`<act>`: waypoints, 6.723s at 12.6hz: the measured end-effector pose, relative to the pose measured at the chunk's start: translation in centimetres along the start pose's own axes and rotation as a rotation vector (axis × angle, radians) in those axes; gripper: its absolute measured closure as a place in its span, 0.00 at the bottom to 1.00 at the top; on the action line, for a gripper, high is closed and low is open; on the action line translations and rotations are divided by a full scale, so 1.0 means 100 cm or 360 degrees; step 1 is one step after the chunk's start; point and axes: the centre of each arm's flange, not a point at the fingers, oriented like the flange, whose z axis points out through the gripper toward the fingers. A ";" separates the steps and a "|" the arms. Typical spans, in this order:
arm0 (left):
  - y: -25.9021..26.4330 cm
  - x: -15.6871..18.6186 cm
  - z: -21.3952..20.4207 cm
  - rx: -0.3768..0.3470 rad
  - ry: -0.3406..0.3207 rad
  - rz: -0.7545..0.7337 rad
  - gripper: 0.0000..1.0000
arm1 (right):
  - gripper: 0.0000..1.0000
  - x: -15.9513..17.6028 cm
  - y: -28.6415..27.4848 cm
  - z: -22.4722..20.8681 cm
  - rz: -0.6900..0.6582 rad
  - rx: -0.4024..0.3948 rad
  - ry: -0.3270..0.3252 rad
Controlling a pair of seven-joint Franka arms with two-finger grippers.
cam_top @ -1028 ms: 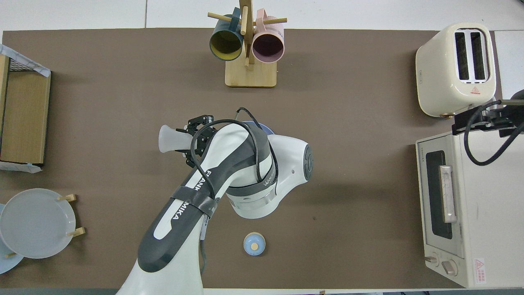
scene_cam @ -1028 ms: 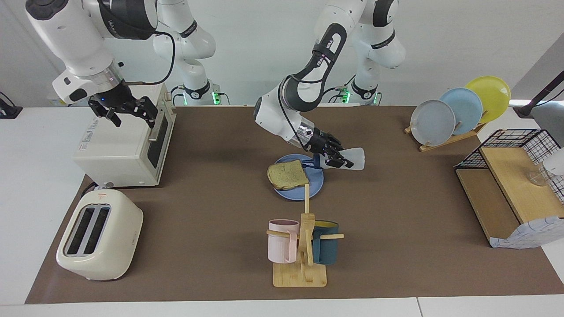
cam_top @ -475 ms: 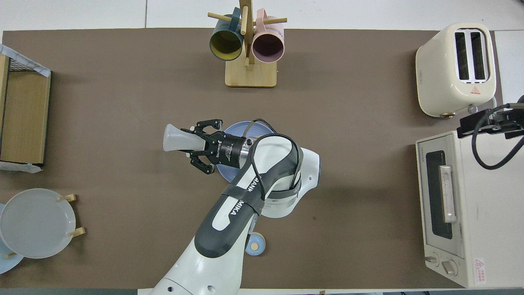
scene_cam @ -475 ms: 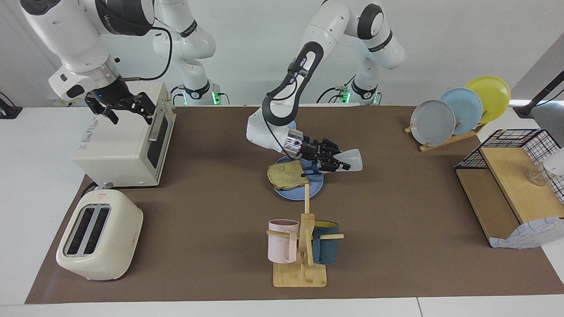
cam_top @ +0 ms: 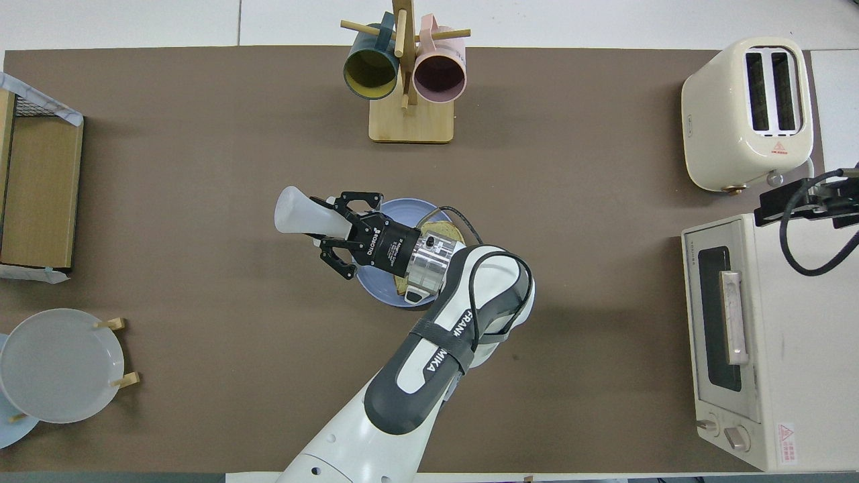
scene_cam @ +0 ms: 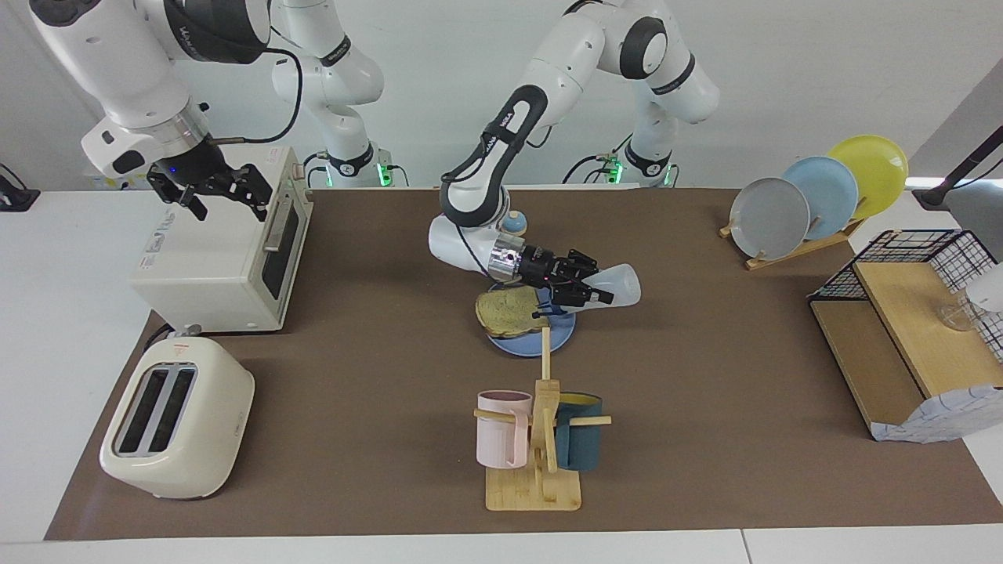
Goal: Put bread on plate and add seasoning
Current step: 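Tilt and shake the bottle over the bread with the left gripper, then carry the bottle back toward the mug stand with the left gripper, then set the bottle down beside the mug stand and open the left gripper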
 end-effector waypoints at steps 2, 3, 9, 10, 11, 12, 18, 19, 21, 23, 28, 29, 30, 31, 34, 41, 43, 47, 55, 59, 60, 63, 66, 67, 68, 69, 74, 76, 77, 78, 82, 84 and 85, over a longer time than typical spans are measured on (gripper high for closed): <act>0.005 -0.001 -0.017 0.0040 0.0014 0.0003 0.53 | 0.00 0.000 0.003 0.000 0.0009 0.0001 0.0001; 0.007 -0.001 -0.023 0.0057 0.0021 0.0003 0.53 | 0.00 0.000 0.004 0.000 0.0012 0.0001 0.0001; -0.009 0.013 0.021 0.0009 0.0042 0.0006 0.53 | 0.00 0.000 0.004 0.000 0.0013 0.0001 0.0001; -0.011 0.013 0.026 0.0002 0.0048 0.0005 0.53 | 0.00 0.000 0.004 0.000 0.0012 0.0001 0.0001; -0.012 0.013 0.027 0.0000 0.0052 0.0004 0.53 | 0.00 0.000 0.004 0.000 0.0012 0.0001 0.0001; -0.012 0.013 0.022 0.0010 0.0061 0.0000 0.53 | 0.00 0.000 0.004 0.000 0.0012 0.0001 0.0001; -0.001 0.001 -0.045 0.0121 0.0154 -0.0029 0.53 | 0.00 0.000 0.004 0.000 0.0012 0.0001 0.0001; -0.006 0.004 -0.033 0.0097 0.0147 -0.0031 0.53 | 0.00 0.000 0.004 0.000 0.0012 0.0001 0.0001; -0.021 0.014 0.012 0.0029 0.0145 -0.0032 0.53 | 0.00 0.000 0.004 0.000 0.0012 0.0001 0.0001; -0.031 0.021 0.051 -0.0030 0.0135 -0.0032 0.53 | 0.00 0.000 0.004 0.000 0.0012 0.0001 0.0001; -0.021 0.017 0.000 0.0047 0.0185 -0.0036 0.53 | 0.00 0.000 0.004 0.000 0.0012 0.0001 0.0001; -0.015 0.012 -0.022 0.0076 0.0186 -0.0041 0.53 | 0.00 0.000 0.004 0.000 0.0012 0.0001 0.0001; -0.011 0.008 -0.037 0.0098 0.0184 -0.0046 0.53 | 0.00 0.000 0.004 0.000 0.0012 0.0001 0.0001; -0.009 0.006 -0.045 0.0112 0.0187 -0.0049 0.53 | 0.00 0.000 0.004 0.000 0.0012 0.0001 0.0001; -0.012 0.009 -0.032 0.0081 0.0171 -0.0046 0.53 | 0.00 0.000 0.004 0.000 0.0012 0.0001 0.0001; -0.006 0.021 -0.016 0.0019 0.0165 -0.0031 0.53 | 0.00 0.000 0.004 0.000 0.0012 0.0001 0.0001; -0.001 0.019 -0.034 0.0043 0.0192 -0.0033 0.53 | 0.00 0.000 0.004 0.000 0.0012 0.0001 0.0001; -0.007 0.017 -0.009 -0.0114 0.0236 -0.0289 0.53 | 0.00 0.000 0.004 0.000 0.0012 0.0001 0.0001; -0.078 -0.146 0.127 -0.0958 0.1087 -0.1135 0.53 | 0.00 0.000 0.004 0.000 0.0012 0.0001 0.0001; -0.100 -0.180 0.219 -0.1350 0.1503 -0.1684 0.53 | 0.00 0.000 0.004 0.000 0.0012 0.0001 0.0001; -0.104 -0.175 0.232 -0.1414 0.1583 -0.1838 0.53 | 0.00 0.000 0.004 0.000 0.0012 0.0001 0.0001; -0.103 -0.152 0.265 -0.1533 0.1770 -0.2302 0.53 | 0.00 0.000 0.004 0.000 0.0012 0.0001 0.0001; -0.093 -0.137 0.306 -0.1646 0.1903 -0.2625 0.53 | 0.00 0.000 0.004 0.000 0.0012 0.0001 0.0001; -0.090 -0.130 0.316 -0.1647 0.1922 -0.2693 0.53 | 0.00 0.000 0.004 0.000 0.0012 0.0001 0.0001; -0.090 -0.119 0.323 -0.1634 0.1939 -0.2747 0.53 | 0.00 0.000 0.004 0.000 0.0012 0.0001 0.0001; -0.090 -0.104 0.328 -0.1603 0.1961 -0.2799 0.53 | 0.00 0.000 0.004 0.000 0.0012 0.0001 0.0001; -0.090 -0.025 0.342 -0.1482 0.2003 -0.2891 0.53 | 0.00 0.000 0.004 0.000 0.0012 0.0001 0.0001; -0.100 -0.017 0.345 -0.1487 0.2029 -0.2911 0.53 | 0.00 0.000 0.004 0.000 0.0012 0.0001 0.0001; -0.103 -0.015 0.347 -0.1519 0.2053 -0.2922 0.53 | 0.00 0.000 0.004 0.000 0.0012 0.0001 0.0001; -0.104 -0.012 0.350 -0.1565 0.2076 -0.2933 0.53 | 0.00 0.000 0.004 0.000 0.0012 0.0001 0.0001; -0.108 0.006 0.363 -0.1627 0.2116 -0.2935 0.53 | 0.00 0.000 0.004 0.000 0.0012 0.0001 0.0001; -0.112 0.022 0.360 -0.1597 0.2152 -0.2943 0.53 | 0.00 0.000 0.004 0.000 0.0012 0.0001 0.0001; -0.114 0.027 0.360 -0.1582 0.2165 -0.2952 0.53 | 0.00 0.000 0.004 0.000 0.0012 0.0001 0.0001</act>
